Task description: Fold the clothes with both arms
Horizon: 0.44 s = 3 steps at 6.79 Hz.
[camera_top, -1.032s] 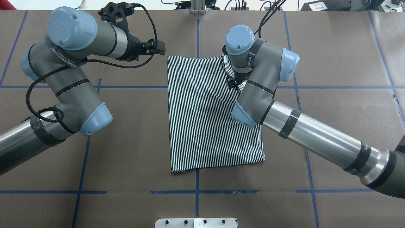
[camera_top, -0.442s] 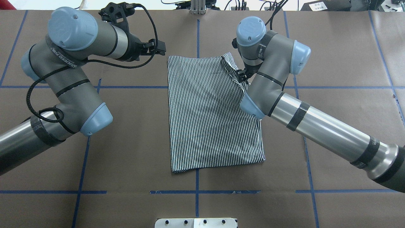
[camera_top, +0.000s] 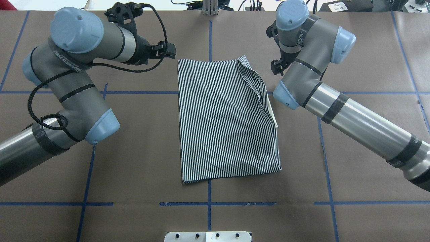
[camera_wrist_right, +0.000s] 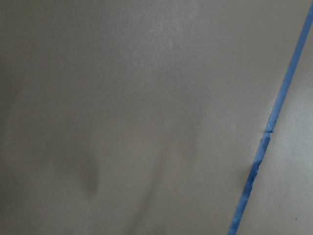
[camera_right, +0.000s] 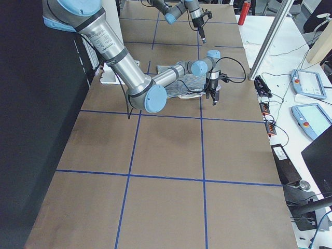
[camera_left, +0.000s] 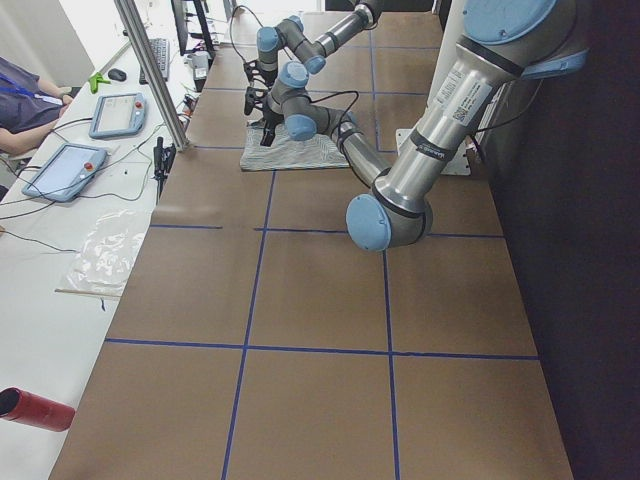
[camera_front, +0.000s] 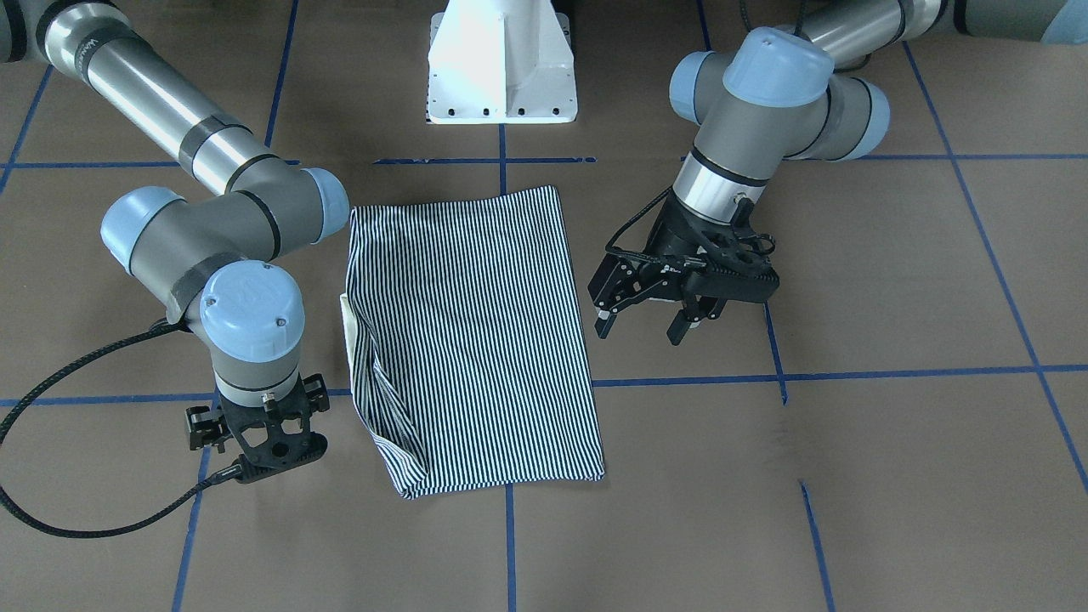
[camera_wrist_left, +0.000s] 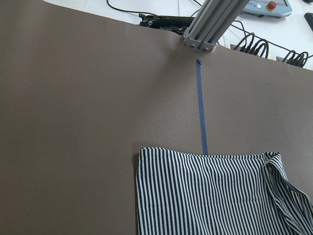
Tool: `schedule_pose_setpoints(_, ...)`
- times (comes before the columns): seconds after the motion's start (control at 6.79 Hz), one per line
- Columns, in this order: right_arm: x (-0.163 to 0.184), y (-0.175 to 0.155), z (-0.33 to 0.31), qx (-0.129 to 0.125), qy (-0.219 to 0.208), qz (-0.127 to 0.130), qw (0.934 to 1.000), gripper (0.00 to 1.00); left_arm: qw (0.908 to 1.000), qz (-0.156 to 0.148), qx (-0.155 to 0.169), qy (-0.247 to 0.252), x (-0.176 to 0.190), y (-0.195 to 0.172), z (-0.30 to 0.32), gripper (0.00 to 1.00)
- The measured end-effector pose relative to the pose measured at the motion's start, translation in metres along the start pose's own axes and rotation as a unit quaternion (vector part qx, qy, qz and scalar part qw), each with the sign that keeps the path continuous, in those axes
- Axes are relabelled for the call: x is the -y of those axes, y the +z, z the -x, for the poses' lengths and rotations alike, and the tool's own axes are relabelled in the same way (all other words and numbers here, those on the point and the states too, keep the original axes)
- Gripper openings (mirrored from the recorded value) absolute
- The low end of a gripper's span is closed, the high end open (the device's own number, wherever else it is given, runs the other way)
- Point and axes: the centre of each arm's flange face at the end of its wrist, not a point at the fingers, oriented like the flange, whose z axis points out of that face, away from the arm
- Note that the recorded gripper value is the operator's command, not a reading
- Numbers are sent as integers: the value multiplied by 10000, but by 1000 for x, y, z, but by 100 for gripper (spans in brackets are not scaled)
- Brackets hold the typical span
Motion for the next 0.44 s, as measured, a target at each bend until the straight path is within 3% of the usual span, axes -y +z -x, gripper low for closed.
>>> schedule_pose_setpoints(0.29,42,-36,49,162,145,-166,9996,100,10000,3,6,3,0,0,1,100)
schedule_pose_setpoints(0.44,62,-39,75,264,174,-301,9990,100,10000,1,4,3,0,0,1,100)
